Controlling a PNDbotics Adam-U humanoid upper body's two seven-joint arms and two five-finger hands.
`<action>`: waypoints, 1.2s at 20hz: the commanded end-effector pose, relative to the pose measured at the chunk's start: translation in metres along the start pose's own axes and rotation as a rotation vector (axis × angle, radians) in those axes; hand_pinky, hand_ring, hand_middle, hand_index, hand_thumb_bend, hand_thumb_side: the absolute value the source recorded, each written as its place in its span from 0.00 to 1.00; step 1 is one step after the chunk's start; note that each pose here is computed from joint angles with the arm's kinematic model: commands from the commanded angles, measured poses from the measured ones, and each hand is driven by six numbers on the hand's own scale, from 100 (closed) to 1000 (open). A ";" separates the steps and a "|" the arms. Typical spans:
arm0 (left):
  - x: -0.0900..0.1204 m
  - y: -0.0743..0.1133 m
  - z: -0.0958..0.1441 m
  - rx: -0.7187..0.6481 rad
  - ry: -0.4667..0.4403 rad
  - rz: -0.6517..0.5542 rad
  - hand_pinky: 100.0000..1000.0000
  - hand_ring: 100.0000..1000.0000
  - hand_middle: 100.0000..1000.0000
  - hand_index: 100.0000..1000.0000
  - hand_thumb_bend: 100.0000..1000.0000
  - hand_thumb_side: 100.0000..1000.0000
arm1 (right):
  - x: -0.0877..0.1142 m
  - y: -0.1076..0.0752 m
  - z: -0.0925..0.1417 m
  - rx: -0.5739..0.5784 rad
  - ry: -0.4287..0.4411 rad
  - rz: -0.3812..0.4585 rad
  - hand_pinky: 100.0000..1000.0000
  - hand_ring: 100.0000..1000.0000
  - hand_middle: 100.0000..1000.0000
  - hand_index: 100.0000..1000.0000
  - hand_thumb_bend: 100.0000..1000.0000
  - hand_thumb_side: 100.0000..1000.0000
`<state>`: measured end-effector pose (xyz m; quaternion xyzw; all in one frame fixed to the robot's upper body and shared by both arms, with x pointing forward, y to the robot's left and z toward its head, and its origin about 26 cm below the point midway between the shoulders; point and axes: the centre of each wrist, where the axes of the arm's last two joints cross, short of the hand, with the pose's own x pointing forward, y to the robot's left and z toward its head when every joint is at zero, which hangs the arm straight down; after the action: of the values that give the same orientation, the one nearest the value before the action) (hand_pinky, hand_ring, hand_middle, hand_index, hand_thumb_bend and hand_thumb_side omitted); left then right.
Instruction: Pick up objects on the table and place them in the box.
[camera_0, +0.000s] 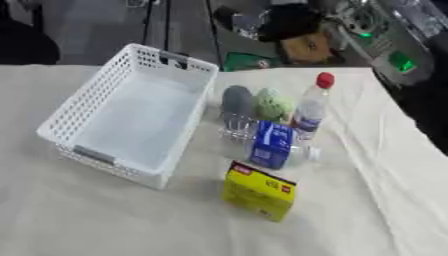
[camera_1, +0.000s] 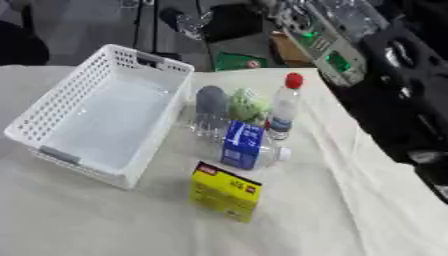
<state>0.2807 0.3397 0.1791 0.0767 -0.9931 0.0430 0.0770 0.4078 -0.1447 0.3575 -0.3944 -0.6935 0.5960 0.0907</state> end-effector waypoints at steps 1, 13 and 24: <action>0.003 0.000 -0.009 -0.018 -0.025 0.003 0.79 0.77 0.75 0.77 0.00 0.70 | -0.005 -0.005 0.002 0.019 0.004 -0.013 0.90 0.91 0.81 0.95 0.35 1.00; 0.003 0.000 -0.011 -0.020 -0.019 -0.010 0.79 0.77 0.75 0.76 0.00 0.70 | -0.028 0.042 0.053 0.180 0.075 -0.191 0.91 0.95 0.81 0.98 0.51 1.00; 0.004 0.003 -0.009 -0.027 0.006 -0.031 0.79 0.77 0.75 0.76 0.00 0.70 | -0.029 0.068 0.084 0.250 0.133 -0.431 0.91 0.96 0.79 0.97 0.56 1.00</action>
<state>0.2805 0.3401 0.1790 0.0852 -0.9911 0.0429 0.0927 0.4115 -0.2188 0.2665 -0.2566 -0.6695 0.6252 0.3081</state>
